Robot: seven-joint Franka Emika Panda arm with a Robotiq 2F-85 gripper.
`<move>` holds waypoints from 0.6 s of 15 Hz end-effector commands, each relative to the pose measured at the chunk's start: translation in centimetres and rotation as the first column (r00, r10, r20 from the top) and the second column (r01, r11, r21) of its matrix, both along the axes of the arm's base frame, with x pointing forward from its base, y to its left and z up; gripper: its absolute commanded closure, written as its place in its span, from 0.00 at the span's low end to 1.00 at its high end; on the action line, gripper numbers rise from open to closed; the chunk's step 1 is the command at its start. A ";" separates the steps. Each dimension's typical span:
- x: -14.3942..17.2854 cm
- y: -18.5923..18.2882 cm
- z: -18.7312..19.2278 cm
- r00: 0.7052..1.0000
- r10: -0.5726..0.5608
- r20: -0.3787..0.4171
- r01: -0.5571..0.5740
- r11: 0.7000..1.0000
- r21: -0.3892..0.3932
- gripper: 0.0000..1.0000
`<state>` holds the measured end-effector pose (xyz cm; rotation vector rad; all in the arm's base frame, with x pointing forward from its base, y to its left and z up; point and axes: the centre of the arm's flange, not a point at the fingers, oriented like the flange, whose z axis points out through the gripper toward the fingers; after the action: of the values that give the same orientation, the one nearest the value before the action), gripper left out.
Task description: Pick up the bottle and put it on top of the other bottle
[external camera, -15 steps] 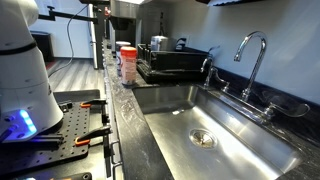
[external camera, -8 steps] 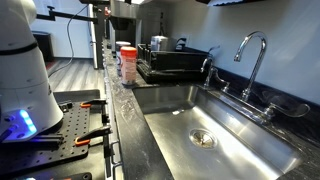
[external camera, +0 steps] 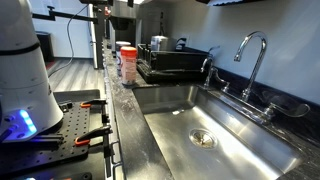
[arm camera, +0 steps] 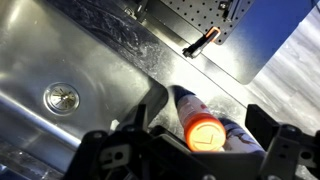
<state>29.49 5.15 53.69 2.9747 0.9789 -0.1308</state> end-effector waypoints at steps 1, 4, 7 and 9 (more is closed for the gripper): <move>-0.9 2.1 -0.5 0.992 0.108 -0.068 -0.108 0.994 0.012 0.00; -0.8 2.0 -0.4 0.996 0.080 -0.042 -0.080 0.997 0.003 0.00; -0.8 2.0 -0.5 0.995 0.084 -0.045 -0.084 0.996 0.003 0.00; -0.8 2.3 -0.8 0.996 0.071 -0.048 -0.071 0.997 0.000 0.00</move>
<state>28.70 7.18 53.23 2.9381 1.1065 -0.1984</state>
